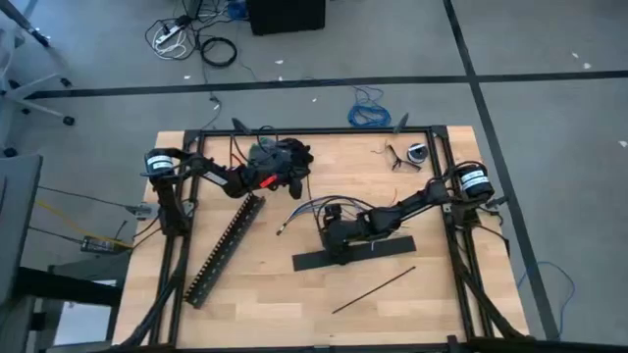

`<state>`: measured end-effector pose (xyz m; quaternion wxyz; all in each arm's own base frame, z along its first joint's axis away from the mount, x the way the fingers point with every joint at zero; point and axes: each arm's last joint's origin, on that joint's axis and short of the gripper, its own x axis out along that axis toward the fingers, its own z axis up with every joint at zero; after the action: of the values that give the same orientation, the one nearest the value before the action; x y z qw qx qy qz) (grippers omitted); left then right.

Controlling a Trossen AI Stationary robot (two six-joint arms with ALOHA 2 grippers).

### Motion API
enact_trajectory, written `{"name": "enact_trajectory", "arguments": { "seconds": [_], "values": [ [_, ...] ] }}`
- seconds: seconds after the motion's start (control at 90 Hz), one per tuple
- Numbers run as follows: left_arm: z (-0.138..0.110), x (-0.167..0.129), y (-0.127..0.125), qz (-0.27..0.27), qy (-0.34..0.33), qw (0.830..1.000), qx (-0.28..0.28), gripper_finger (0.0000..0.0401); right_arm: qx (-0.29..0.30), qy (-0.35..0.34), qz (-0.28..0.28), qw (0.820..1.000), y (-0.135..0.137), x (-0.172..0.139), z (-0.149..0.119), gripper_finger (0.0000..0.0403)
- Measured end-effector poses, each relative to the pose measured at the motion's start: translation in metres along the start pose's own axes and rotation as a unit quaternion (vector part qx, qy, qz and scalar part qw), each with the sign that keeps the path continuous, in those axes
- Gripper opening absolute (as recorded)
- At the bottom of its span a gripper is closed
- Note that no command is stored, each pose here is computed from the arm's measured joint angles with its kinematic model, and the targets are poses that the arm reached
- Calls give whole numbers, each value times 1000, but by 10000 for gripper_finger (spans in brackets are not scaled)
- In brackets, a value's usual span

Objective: Ziptie cables
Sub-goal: Wrap the black zip tie on the cable wires

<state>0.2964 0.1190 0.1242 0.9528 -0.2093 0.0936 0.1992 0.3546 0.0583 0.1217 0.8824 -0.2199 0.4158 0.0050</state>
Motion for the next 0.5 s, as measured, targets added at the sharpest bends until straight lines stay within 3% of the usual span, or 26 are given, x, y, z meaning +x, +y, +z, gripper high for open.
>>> {"name": "enact_trajectory", "arguments": {
  "seconds": [0.5],
  "values": [
    [0,0,0,1,2,1000,1,0,6,-27,-6,1000,-12,7,2,148]
  ]
}}
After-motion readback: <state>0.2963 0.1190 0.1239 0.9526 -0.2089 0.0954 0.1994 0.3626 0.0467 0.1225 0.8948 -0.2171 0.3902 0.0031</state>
